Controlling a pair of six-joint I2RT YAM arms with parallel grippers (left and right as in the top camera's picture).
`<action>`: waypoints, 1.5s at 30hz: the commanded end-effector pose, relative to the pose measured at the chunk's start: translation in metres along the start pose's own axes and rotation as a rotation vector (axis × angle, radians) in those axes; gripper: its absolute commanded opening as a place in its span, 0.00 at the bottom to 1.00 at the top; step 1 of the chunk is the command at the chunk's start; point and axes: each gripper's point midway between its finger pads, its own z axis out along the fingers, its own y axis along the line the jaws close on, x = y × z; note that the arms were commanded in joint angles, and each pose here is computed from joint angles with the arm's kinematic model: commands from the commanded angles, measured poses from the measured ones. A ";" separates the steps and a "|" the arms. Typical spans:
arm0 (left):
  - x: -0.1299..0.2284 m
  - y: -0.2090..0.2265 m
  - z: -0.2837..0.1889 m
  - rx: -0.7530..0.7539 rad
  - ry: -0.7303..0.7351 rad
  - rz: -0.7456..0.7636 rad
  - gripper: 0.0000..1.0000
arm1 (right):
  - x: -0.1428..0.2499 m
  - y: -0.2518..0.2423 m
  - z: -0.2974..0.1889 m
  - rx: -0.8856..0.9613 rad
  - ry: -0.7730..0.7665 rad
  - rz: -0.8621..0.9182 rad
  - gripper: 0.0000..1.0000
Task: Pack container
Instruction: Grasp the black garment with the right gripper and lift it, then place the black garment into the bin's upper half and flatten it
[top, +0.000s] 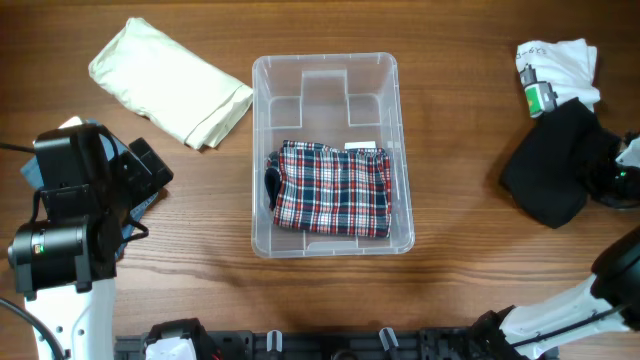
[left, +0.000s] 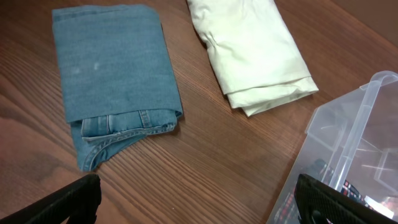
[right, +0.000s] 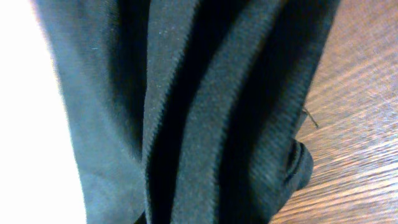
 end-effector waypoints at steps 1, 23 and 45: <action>-0.006 -0.001 -0.005 0.010 -0.018 -0.021 1.00 | -0.030 0.095 -0.074 -0.184 -0.200 -0.200 0.05; -0.004 0.000 -0.004 0.007 -0.012 -0.020 1.00 | 0.145 0.433 -0.068 0.212 -0.600 -1.628 0.04; -0.003 0.000 -0.004 0.005 -0.008 -0.020 1.00 | 0.339 0.431 -0.003 0.061 -0.267 -2.251 1.00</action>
